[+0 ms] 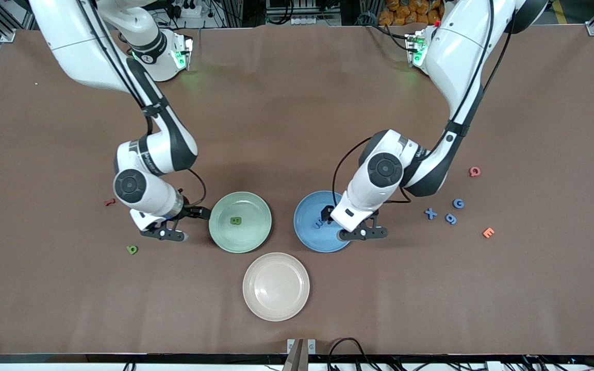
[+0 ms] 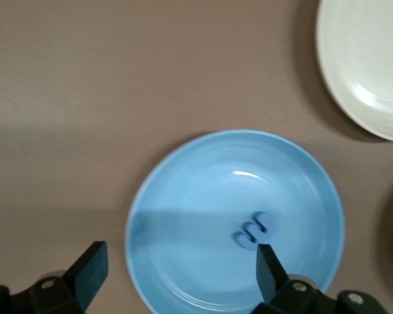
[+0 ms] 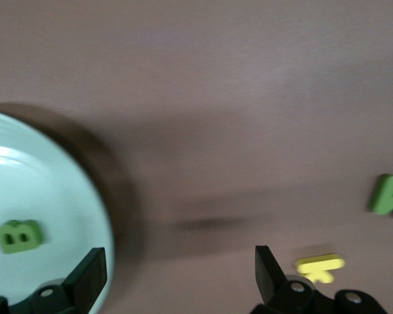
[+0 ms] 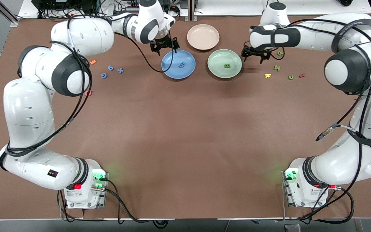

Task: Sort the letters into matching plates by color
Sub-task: 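Move the left gripper to the blue 6 while the right gripper nears green u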

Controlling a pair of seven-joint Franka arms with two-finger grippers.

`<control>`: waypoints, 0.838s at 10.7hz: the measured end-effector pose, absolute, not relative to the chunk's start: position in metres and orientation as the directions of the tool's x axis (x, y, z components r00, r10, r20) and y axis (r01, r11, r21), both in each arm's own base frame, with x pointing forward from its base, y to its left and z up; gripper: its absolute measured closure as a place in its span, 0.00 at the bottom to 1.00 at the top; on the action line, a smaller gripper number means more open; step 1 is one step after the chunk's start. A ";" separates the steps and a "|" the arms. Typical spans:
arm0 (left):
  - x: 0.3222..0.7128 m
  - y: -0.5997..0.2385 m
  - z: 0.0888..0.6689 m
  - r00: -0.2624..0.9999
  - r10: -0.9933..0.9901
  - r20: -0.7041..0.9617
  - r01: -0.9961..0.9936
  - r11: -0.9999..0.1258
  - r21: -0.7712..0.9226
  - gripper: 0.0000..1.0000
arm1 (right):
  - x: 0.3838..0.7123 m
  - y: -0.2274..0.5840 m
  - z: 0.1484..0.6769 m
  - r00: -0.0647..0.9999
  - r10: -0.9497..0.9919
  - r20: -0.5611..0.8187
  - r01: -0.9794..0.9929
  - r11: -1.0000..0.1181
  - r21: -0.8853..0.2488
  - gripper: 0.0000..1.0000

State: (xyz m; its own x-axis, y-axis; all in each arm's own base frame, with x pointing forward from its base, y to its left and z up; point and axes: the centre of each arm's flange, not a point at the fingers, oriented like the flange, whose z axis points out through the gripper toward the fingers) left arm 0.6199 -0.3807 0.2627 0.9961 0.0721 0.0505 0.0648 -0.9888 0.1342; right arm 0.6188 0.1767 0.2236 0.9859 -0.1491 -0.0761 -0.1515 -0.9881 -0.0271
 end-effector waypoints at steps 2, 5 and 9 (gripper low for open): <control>0.632 -0.351 0.259 0.999 0.048 0.022 0.046 -0.994 0.098 0.00 | 0.615 0.147 0.228 0.991 -0.112 -0.080 -0.113 -0.993 -0.018 0.00; 0.650 -0.298 0.256 1.000 0.020 -0.024 0.021 -0.999 0.037 0.00 | 0.600 0.102 0.233 0.994 -0.041 -0.098 -0.042 -0.999 -0.007 0.00; 0.654 -0.242 0.250 0.998 -0.012 -0.064 -0.013 -1.000 -0.013 0.00 | 0.582 0.048 0.229 0.992 0.050 -0.116 0.053 -0.998 0.017 0.00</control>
State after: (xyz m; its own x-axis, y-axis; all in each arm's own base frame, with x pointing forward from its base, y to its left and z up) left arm 0.6545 -0.2424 0.2496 0.9979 -0.0124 -0.0636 -0.0132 -0.9998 -0.0126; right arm 0.5819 0.0483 0.2291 0.9920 0.0502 -0.1161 0.0525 -0.9985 0.0173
